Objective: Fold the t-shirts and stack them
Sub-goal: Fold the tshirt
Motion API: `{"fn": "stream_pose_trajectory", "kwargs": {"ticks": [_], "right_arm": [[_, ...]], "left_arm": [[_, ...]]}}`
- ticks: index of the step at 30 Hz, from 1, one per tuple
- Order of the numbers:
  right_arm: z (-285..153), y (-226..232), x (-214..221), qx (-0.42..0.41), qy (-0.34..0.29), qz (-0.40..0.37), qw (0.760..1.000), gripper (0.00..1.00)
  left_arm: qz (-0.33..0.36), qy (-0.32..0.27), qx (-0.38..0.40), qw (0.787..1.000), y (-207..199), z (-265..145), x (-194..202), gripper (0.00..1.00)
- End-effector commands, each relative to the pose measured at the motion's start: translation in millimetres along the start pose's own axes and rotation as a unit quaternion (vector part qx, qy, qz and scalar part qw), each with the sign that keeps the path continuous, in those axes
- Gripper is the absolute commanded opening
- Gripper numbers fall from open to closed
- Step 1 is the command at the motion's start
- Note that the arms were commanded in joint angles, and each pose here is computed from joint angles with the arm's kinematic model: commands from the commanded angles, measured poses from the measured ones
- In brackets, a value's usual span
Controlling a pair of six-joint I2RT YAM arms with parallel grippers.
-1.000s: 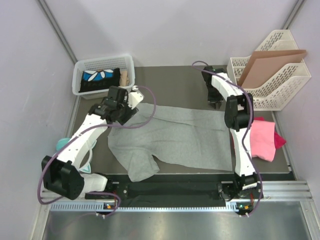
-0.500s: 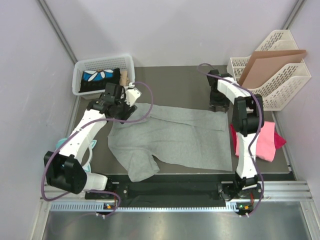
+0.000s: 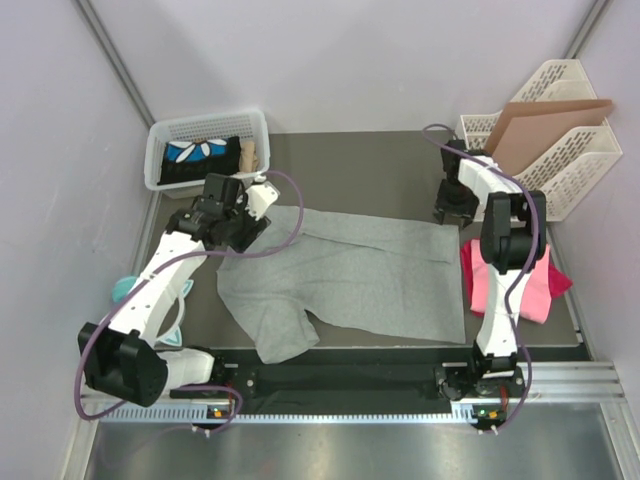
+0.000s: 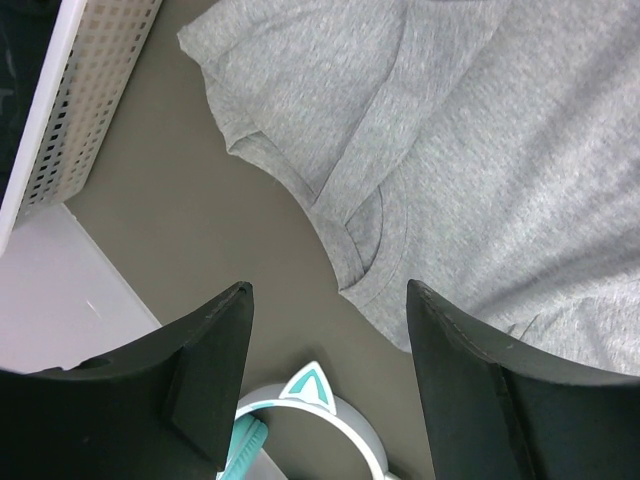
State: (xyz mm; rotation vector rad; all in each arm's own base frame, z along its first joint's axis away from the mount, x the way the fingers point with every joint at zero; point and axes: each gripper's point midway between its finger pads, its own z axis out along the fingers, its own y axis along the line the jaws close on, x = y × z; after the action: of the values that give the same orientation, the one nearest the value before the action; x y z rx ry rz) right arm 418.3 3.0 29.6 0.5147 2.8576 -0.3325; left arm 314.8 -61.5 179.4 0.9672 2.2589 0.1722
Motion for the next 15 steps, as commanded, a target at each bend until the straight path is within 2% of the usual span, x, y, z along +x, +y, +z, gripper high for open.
{"fn": "stream_pose_trajectory", "kwargs": {"ticks": [1,6,9,10,12,13,15], "right_arm": [[-0.5,-24.0,-10.1,-0.007,-0.007,0.041,0.999,0.59],[4.9,-21.2,-2.3,-0.015,0.006,0.042,0.999,0.53],[8.8,-17.9,2.7,-0.021,0.014,0.04,0.999,0.43],[8.1,-16.1,2.3,-0.024,0.013,0.04,0.999,0.34],[7.7,-15.2,3.0,-0.026,0.013,0.039,0.999,0.24],[6.1,-14.5,2.5,-0.028,0.012,0.038,0.999,0.14],[1.4,-14.3,1.4,-0.03,0.009,0.04,0.999,0.06]], "left_arm": [[0.008,-0.016,-0.013,1.0,2.8,-5.7,-2.4,0.68],[0.007,-0.015,-0.01,1.0,1.0,-2.7,-0.4,0.68],[0.006,-0.017,-0.009,1.0,0.3,-2.9,-1.4,0.68],[0.006,-0.017,-0.011,1.0,1.3,-3.4,-1.0,0.68],[0.008,-0.016,-0.013,1.0,2.2,-3.6,-0.6,0.68],[0.008,-0.016,-0.016,1.0,3.0,-3.3,-0.8,0.68],[0.009,-0.014,-0.017,1.0,3.5,-2.9,-0.2,0.68]]}}
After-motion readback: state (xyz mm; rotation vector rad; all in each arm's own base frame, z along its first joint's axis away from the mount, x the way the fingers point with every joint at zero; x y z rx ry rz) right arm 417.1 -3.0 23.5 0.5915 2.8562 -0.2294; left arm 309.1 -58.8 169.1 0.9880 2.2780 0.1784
